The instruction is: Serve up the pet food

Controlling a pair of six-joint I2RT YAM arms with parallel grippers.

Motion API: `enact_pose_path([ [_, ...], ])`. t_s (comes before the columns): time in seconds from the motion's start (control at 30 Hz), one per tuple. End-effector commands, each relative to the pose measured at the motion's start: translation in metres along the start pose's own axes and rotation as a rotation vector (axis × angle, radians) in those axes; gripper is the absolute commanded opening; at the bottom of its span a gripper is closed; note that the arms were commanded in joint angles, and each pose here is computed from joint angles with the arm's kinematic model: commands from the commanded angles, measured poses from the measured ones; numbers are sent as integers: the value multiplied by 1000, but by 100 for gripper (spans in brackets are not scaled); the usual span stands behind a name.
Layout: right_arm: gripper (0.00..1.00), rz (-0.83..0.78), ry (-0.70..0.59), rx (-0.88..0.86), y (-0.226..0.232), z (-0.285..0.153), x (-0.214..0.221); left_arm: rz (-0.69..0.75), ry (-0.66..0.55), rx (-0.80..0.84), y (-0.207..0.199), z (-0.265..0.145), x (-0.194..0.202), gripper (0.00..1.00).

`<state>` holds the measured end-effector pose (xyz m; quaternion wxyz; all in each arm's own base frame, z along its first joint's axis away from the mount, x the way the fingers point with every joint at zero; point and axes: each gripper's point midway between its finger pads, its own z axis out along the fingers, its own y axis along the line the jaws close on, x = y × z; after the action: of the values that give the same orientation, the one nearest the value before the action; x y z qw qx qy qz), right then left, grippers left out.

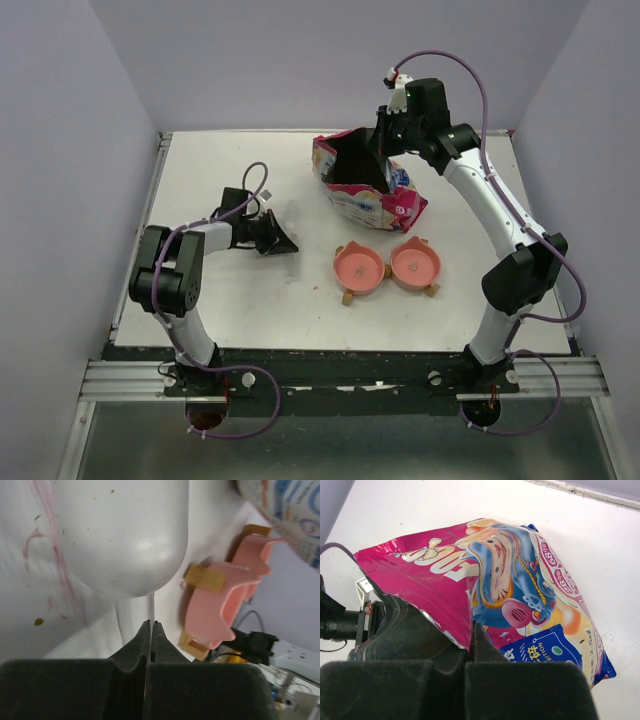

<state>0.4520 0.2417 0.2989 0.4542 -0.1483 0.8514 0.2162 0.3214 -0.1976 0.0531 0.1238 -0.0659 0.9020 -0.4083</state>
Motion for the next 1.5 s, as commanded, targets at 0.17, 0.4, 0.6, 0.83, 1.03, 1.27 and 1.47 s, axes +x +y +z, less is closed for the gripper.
enact_pose_path([
  [0.17,0,6,-81,-82,24,-25,-29,-69,48,524,-53,-10,-29,0],
  [0.4,0,7,-83,-81,24,-24,-30,-135,77,359,-11,3,-28,0],
  [0.6,0,7,-74,-85,24,-21,-27,-134,106,267,15,0,-23,8],
  [0.83,0,2,-74,-83,24,-22,-27,-178,120,248,20,4,-26,13],
  [1.03,0,-2,-81,-80,24,-25,-29,-209,104,210,28,4,-24,25],
  [1.27,0,-1,-83,-87,25,-26,-29,-218,64,201,29,-1,-23,36],
  [1.47,0,0,-89,-97,28,-29,-32,-241,65,209,29,-1,-26,17],
])
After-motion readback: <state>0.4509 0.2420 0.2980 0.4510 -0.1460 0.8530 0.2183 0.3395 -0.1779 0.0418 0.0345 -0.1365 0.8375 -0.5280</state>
